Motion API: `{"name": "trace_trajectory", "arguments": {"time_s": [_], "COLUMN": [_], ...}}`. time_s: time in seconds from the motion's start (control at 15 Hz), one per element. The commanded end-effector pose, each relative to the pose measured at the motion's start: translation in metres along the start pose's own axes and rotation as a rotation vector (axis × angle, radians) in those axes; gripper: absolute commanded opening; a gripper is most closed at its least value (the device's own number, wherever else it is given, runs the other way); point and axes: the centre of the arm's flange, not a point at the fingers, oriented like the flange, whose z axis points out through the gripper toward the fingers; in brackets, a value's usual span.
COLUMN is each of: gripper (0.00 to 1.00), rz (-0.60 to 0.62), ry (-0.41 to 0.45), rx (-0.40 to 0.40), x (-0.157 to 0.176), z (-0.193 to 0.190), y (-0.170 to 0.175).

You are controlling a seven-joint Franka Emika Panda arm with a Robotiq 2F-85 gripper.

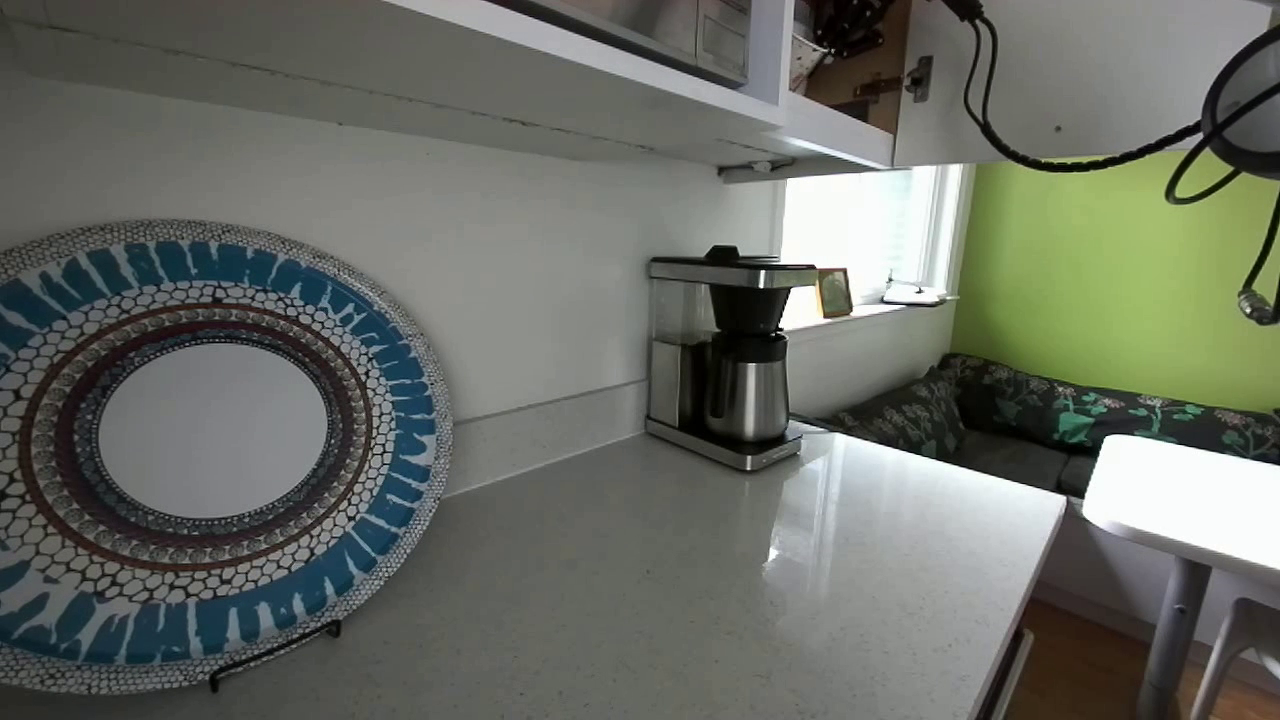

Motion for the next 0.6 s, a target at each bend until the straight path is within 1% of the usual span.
{"name": "trace_trajectory", "arguments": {"time_s": [0.0,0.2,0.4,0.47,0.53], "gripper": [0.01,0.01,0.01,0.12,0.28], "rz": [0.087,0.131,0.173,0.186,0.197], "ry": [-0.073,-0.120,-0.146,-0.152,-0.159], "rx": [0.020,0.008,-0.022,-0.032,-0.038], "x": [0.024,0.022,0.024,0.024,0.025], "z": [-0.026,-0.040,-0.054,-0.055,-0.056], "y": [-0.007,-0.004,0.004,0.007,0.010]}}
